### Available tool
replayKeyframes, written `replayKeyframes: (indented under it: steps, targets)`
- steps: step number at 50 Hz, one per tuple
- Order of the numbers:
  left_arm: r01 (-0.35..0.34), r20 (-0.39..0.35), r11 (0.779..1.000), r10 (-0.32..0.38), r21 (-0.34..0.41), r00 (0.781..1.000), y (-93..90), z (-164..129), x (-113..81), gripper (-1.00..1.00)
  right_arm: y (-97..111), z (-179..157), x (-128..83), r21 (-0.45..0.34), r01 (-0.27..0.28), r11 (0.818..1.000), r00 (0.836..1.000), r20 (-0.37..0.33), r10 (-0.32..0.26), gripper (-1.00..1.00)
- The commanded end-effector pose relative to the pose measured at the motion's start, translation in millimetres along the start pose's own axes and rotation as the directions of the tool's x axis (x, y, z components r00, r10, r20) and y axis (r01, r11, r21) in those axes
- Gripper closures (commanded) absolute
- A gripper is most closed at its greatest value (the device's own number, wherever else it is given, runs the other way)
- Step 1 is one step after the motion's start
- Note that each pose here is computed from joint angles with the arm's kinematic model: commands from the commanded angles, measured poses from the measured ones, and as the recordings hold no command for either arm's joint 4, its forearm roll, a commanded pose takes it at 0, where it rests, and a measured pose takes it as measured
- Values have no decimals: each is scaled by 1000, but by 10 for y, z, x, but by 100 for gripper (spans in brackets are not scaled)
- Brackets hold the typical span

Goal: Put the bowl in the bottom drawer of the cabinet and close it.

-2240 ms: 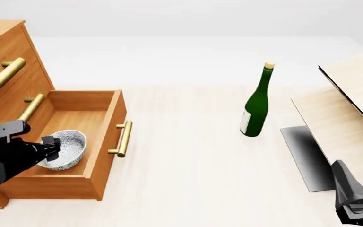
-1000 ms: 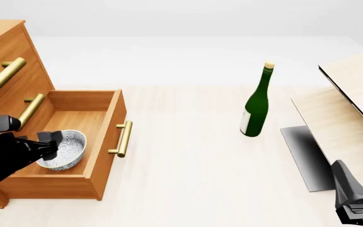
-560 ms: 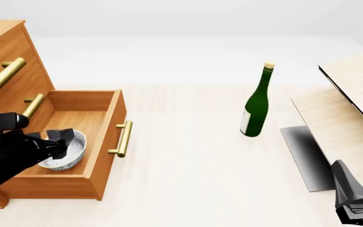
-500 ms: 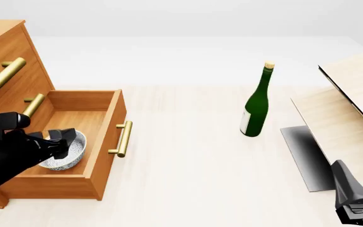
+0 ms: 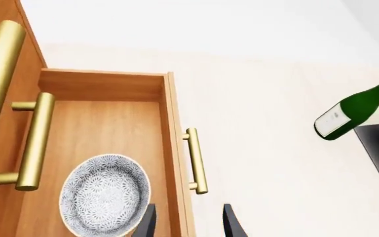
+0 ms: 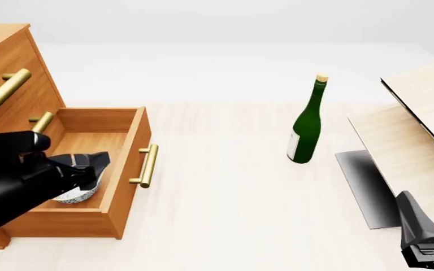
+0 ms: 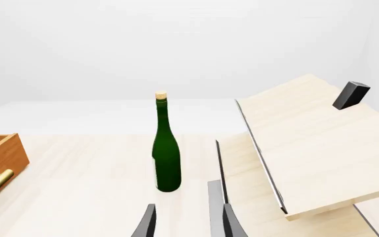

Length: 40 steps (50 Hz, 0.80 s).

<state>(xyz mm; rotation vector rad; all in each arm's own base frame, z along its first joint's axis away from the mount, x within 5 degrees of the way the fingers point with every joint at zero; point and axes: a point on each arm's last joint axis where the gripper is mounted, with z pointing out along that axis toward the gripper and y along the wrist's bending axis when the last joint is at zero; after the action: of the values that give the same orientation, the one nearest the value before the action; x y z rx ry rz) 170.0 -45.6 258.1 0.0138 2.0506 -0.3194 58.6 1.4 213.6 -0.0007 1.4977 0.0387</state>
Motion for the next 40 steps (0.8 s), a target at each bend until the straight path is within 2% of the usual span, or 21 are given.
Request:
replayKeyframes:
  steps: [1, 19, 21, 40]
  targets:
    - [-2, -2, 999, 2, 53, 1000, -112, -40, -27, -100, 0, 0, 0, 0, 0, 1000, 1000, 0, 0, -100]
    - [-7, 0, 992, 7, 123, 1000, -262, -142, -108, -100, 0, 0, 0, 0, 0, 1000, 1000, 0, 0, -100]
    - [-7, -1, 988, 7, 153, 1000, -318, -181, -117, -100, 0, 0, 0, 0, 0, 1000, 1000, 0, 0, -100]
    - [-23, 6, 974, 22, 227, 1000, -454, -363, -216, -100, 0, 0, 0, 0, 0, 1000, 1000, 0, 0, -100]
